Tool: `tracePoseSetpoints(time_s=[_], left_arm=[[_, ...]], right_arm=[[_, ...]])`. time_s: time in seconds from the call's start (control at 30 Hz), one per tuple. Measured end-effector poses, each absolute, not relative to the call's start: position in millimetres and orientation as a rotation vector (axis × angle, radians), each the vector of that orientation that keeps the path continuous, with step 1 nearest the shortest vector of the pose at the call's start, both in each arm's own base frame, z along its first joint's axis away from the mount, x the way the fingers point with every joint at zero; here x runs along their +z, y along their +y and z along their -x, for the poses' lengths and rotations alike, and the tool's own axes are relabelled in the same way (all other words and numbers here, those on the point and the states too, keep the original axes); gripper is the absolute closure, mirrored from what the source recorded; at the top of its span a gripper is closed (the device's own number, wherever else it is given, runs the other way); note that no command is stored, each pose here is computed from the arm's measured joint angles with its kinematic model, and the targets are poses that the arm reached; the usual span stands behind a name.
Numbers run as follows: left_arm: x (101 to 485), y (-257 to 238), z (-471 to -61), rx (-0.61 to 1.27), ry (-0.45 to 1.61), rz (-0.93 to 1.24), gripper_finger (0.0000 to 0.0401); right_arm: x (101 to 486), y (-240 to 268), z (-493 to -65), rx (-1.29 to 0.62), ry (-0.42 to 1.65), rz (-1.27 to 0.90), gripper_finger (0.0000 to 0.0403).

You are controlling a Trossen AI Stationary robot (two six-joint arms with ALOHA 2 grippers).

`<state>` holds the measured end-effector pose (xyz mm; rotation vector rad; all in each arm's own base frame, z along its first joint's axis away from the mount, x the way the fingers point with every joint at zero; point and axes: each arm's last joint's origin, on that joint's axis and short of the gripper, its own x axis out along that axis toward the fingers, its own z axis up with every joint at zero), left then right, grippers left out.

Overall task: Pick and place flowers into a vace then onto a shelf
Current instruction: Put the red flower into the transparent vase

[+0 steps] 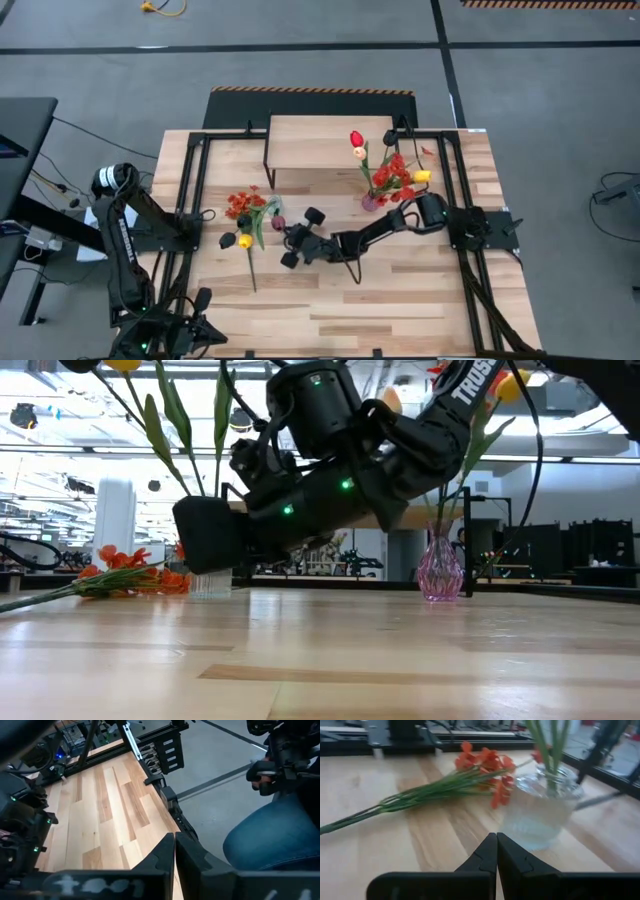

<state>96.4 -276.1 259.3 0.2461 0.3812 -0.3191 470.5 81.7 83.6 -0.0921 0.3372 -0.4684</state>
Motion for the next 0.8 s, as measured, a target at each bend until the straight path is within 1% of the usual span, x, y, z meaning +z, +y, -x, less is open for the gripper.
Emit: tracePoseSetpoints(time_s=[0.17,0.43,0.8], left_arm=[[259.3,-276.1,-96.4,-0.319,0.381,-0.246,0.0401],[259.3,-276.1,-96.5,-0.319,0.381,-0.246,0.0401],[259.3,-276.1,-96.4,-0.319,0.382,-0.246,0.0401]], right_arm=[[85.0,73.0,-474.5,-0.374,0.332,0.082,0.0403],[84.8,55.6,-476.9,-0.400,0.337,0.082,0.0403],[85.0,46.9,-478.1,-0.407,0.337,0.075,0.0403]])
